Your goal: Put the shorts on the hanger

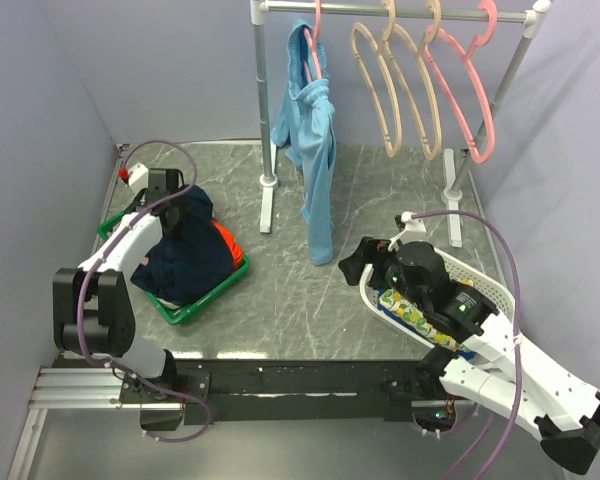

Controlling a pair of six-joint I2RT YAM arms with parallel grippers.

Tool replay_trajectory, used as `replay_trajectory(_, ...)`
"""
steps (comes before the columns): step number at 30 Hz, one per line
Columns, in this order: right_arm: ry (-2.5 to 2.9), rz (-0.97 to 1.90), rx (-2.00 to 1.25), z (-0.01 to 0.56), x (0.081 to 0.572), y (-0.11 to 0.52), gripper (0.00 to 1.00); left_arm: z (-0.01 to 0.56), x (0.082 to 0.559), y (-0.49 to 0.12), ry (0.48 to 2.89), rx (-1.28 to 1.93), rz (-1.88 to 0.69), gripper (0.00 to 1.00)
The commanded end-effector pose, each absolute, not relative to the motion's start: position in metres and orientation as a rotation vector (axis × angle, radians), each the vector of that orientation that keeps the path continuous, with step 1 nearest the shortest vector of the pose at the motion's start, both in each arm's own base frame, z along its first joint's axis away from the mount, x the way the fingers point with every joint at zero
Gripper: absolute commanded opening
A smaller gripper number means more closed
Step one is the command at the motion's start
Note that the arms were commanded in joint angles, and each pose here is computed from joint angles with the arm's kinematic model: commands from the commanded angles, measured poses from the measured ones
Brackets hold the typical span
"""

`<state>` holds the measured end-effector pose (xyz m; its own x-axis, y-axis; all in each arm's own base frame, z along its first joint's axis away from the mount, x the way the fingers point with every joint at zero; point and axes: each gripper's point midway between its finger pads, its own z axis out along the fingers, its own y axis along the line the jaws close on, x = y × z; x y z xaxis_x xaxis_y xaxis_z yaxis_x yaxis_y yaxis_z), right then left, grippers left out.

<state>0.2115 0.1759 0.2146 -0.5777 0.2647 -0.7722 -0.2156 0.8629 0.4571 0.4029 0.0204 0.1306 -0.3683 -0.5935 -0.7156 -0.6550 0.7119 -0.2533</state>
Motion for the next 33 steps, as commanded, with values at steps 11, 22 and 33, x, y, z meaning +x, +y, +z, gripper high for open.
replay_trajectory(11, 2.026, 0.654, 0.027, 0.233, 0.210, 0.171, 1.00, 0.264, 0.388, 0.028, 1.886, -0.828, 0.033, 0.01)
replay_trajectory(22, 1.994, 0.671, 0.027, 0.258, 0.217, 0.177, 1.00, 0.451, 0.322, 0.020, 1.588, -0.589, -0.114, 0.01)
replay_trajectory(33, 1.930, 0.668, 0.047, 0.300, 0.225, 0.176, 1.00, 0.591, 0.280, -0.069, 1.400, -0.129, -0.550, 0.01)
